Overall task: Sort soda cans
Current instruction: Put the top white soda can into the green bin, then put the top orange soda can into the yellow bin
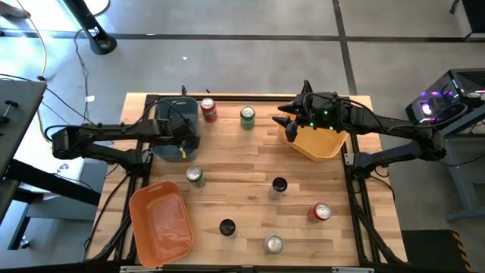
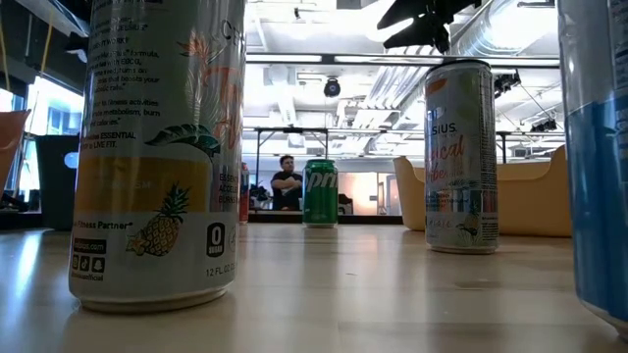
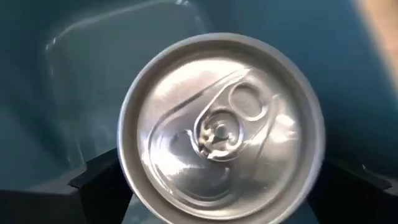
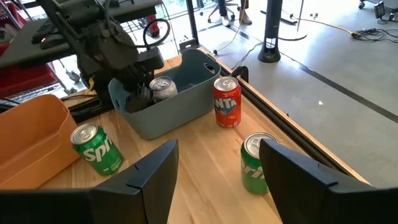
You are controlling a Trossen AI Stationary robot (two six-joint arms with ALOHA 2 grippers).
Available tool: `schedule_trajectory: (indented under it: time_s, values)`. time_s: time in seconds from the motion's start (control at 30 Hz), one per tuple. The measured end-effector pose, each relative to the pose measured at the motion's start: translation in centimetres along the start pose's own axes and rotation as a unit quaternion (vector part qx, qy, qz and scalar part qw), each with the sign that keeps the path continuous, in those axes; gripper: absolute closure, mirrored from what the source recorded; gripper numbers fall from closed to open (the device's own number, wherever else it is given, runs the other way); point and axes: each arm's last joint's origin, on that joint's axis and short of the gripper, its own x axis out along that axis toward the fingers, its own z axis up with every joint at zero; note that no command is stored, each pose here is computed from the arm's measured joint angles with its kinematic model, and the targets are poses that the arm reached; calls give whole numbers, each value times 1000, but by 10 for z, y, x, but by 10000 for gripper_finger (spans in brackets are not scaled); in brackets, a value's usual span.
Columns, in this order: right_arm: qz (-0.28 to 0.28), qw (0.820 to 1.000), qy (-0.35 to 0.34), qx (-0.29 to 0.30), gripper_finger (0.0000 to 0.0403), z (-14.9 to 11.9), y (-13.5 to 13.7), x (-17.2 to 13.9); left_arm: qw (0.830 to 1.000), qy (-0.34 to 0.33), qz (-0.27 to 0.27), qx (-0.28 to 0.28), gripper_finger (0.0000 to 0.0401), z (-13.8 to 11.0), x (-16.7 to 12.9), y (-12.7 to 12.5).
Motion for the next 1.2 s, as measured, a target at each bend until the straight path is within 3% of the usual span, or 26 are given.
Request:
schedule_trajectory:
  time_s: [0.5, 0.7, 0.93, 1.2]
  values:
    - [0, 1000, 0, 0, 182, 0, 0, 0, 999, -13, 22, 25, 2, 11, -40, 15]
    - [2, 1000, -16, -6, 182, 3, 0, 0, 997, -55, -38, 30, 2, 23, -71, 18]
    - [5, 999, -31, -9, 182, 6, 1, 0, 977, -168, -115, 57, 2, 41, -108, 18]
    - [5, 999, -37, -13, 182, 7, 1, 0, 949, -259, -180, 27, 2, 65, -111, -5]
